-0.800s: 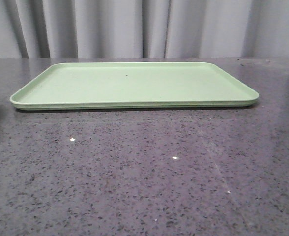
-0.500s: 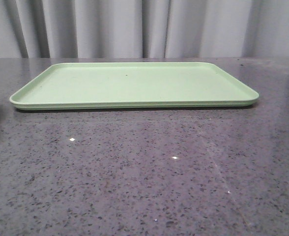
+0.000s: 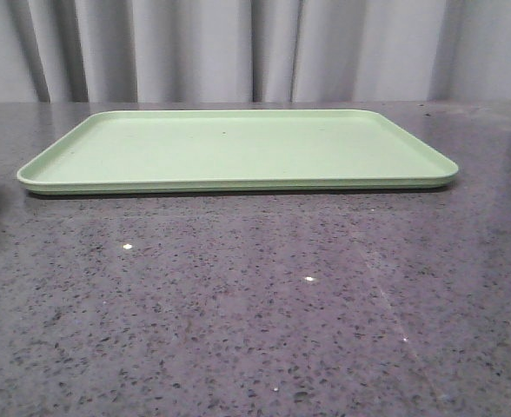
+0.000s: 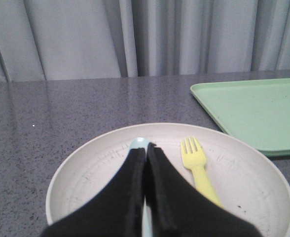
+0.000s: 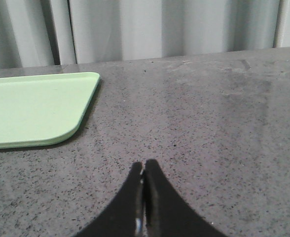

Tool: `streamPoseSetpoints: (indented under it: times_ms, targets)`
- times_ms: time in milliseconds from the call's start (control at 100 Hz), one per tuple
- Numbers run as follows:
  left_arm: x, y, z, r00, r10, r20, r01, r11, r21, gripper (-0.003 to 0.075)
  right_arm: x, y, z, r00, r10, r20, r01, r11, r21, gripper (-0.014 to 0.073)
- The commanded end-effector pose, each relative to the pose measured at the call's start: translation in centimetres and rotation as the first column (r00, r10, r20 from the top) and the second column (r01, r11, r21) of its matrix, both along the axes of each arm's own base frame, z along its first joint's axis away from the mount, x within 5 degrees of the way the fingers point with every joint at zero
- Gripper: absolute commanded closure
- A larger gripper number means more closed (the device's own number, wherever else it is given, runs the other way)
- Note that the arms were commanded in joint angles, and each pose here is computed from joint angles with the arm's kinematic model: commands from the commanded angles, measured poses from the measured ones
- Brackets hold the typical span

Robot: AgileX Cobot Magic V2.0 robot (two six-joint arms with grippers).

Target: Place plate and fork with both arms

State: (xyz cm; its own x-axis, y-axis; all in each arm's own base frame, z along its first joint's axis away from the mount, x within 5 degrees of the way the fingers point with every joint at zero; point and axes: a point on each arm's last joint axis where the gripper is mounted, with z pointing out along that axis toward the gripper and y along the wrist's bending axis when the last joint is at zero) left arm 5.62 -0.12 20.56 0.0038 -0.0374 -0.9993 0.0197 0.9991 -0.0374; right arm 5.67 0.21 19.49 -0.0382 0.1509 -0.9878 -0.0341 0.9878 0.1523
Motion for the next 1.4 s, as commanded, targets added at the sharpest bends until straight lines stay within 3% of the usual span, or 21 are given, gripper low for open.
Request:
streamPoseSetpoints:
  times_ms: [0, 210, 360, 800, 1060, 1200, 1330, 1390]
  targets:
    - [-0.3, 0.1, 0.9, 0.993, 0.006, 0.121, -0.004, 1.000, -0.013, 0.0741, -0.2, 0.0, 1.2, 0.993, -0.002, 0.120, 0.003, 1.000, -0.014, 0.0664]
    - [-1.1, 0.0, 4.2, 0.985, 0.003, 0.171, -0.001, 1.000, -0.013, 0.0741, -0.5, 0.0, 2.9, 0.992, -0.004, 0.127, 0.006, 1.000, -0.013, 0.0664]
    - [-1.3, 0.0, 7.3, 0.991, -0.002, 0.137, 0.003, 1.000, -0.011, 0.0741, -0.6, -0.1, 5.4, 0.997, -0.008, 0.074, 0.009, 1.000, -0.015, 0.0661]
    - [3.1, -0.1, 14.2, 0.992, -0.009, -0.123, 0.009, 1.000, 0.001, 0.0741, 2.2, -0.1, 14.5, 0.989, -0.018, -0.145, 0.015, 1.000, -0.023, 0.0661]
    - [6.4, -0.2, 15.1, 0.978, -0.009, -0.210, 0.009, 1.000, 0.001, 0.0735, 5.2, 0.0, 15.6, 0.957, -0.022, -0.290, 0.014, 0.999, -0.030, 0.0649]
    - [7.0, -0.2, 15.1, 0.974, -0.009, -0.225, 0.009, 1.000, -0.001, 0.0623, 5.5, 0.0, 15.4, 0.952, -0.023, -0.305, 0.014, 0.999, -0.031, 0.0486]
    - [7.0, -0.2, 15.1, 0.975, -0.009, -0.220, 0.009, 1.000, -0.001, 0.0384, 5.5, 0.0, 15.4, 0.952, -0.023, -0.305, 0.014, 0.999, -0.031, 0.0240]
    - [7.0, -0.2, 15.2, 0.977, -0.009, -0.213, 0.009, 1.000, -0.001, 0.0276, 5.6, 0.0, 15.4, 0.953, -0.022, -0.301, 0.014, 0.999, -0.031, 0.0169]
